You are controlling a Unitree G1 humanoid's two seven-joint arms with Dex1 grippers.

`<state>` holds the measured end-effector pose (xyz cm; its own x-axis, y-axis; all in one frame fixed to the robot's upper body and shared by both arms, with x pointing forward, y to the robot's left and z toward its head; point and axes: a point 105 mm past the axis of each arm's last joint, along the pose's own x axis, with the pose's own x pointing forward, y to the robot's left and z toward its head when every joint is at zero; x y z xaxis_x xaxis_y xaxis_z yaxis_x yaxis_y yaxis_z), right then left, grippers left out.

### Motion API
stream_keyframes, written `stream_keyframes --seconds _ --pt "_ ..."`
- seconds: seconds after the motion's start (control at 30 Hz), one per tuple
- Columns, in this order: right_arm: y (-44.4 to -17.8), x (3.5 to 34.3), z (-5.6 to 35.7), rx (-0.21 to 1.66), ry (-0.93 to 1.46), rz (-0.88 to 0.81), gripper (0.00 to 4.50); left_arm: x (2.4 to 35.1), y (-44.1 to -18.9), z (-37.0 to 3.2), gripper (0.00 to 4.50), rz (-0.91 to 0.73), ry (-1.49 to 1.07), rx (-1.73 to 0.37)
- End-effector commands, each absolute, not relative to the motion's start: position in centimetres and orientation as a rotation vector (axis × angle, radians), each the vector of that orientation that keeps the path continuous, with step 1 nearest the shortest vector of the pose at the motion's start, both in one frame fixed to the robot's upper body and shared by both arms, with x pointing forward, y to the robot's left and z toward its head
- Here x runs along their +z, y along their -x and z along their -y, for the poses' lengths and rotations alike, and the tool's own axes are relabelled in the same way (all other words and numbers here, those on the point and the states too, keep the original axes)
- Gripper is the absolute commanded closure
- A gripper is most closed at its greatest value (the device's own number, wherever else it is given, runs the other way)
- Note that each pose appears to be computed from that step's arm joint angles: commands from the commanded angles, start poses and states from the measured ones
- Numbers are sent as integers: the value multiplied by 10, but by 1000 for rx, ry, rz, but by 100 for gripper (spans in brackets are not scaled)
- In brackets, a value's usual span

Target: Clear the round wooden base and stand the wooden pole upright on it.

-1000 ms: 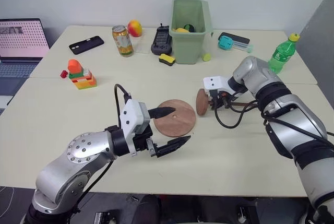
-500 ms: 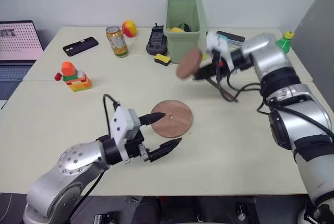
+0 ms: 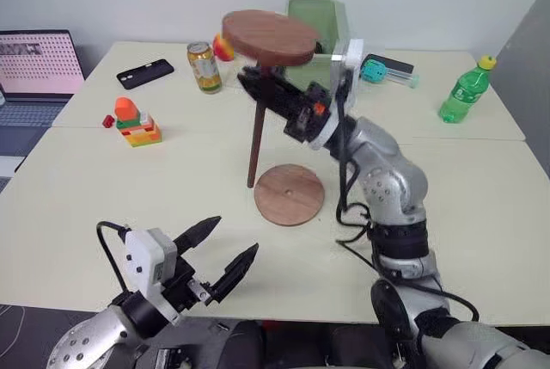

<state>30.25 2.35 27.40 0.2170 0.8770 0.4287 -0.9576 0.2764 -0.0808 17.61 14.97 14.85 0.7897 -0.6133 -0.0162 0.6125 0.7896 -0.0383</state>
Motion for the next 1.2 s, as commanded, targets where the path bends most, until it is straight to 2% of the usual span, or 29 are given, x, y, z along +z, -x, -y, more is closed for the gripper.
stream_keyframes --seconds 0.03,0.47,1.2 --pt "-299 277 -13 1240 -143 483 423 153 -171 -152 0 12 -23 -671" --pt "-317 265 -2 1182 -15 469 423 148 -177 -149 0 32 -27 -698" --pt "-314 237 2 1199 30 365 423 150 -184 -148 0 51 -36 -687"
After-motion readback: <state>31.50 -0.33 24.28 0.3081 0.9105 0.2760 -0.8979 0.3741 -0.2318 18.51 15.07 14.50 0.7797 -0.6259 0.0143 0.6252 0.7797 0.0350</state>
